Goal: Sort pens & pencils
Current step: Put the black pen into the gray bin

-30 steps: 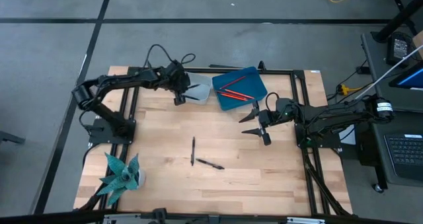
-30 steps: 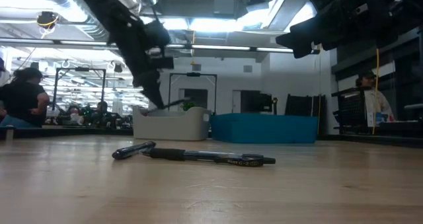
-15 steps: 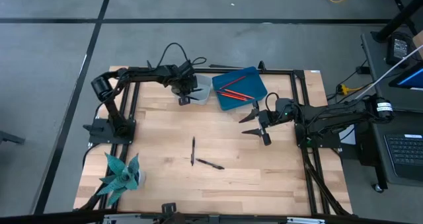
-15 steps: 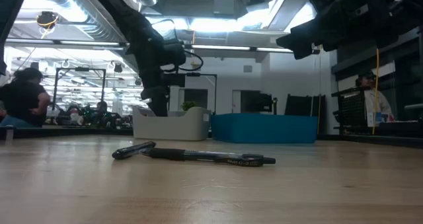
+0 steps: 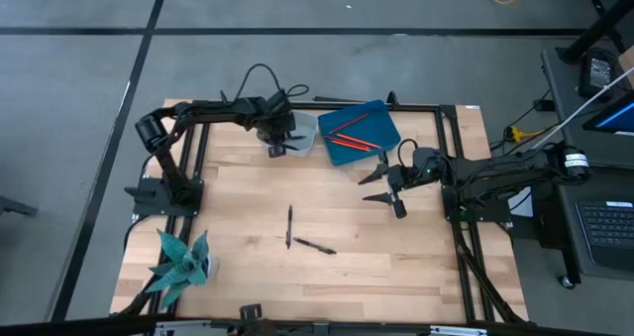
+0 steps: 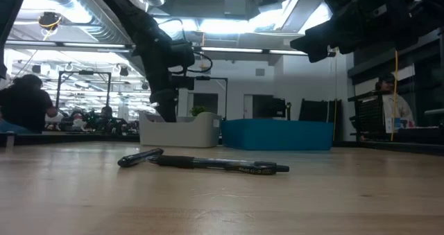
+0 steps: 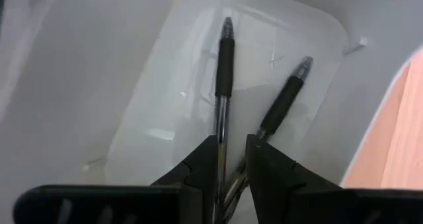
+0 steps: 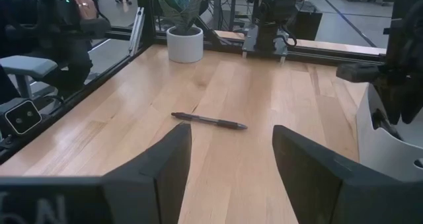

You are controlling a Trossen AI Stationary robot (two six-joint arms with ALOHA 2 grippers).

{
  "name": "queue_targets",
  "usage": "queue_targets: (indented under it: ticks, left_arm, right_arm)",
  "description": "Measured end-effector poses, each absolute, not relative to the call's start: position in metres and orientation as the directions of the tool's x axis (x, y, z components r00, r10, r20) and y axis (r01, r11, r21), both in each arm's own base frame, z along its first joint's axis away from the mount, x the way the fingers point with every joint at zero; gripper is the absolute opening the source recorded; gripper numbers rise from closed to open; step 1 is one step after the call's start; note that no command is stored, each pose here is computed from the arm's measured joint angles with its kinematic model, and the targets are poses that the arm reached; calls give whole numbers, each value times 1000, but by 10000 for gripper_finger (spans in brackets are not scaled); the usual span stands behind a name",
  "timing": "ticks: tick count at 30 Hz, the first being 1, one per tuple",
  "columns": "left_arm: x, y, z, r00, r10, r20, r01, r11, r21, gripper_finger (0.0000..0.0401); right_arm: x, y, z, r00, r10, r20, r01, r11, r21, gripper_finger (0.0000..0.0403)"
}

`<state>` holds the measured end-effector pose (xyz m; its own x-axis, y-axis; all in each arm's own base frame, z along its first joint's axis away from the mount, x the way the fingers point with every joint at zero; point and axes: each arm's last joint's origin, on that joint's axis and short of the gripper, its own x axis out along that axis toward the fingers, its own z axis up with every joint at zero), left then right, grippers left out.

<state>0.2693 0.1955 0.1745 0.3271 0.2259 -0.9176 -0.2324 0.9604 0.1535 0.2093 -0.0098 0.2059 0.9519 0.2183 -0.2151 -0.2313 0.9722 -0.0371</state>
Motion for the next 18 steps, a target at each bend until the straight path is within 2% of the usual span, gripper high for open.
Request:
queue_targets:
  ticks: [6, 11, 14, 18]
  left_arm:
    - [262, 192, 196, 348, 274, -897, -333, 930, 156, 75]
    - [256, 182, 220, 408, 281, -869, -342, 929, 140, 72]
    - [253, 174, 232, 455, 250, -855, -324, 940, 103, 72]
    - [259, 159, 245, 584, 139, -800, -239, 971, -6, 72]
  right_arm:
    - [209, -10, 206, 952, 218, -216, -231, 972, -35, 213]
    - [209, -10, 205, 949, 219, -229, -231, 972, -31, 213]
    - [209, -10, 204, 948, 219, -230, -232, 972, -30, 213]
    - [209, -9, 204, 944, 236, -229, -248, 968, -24, 213]
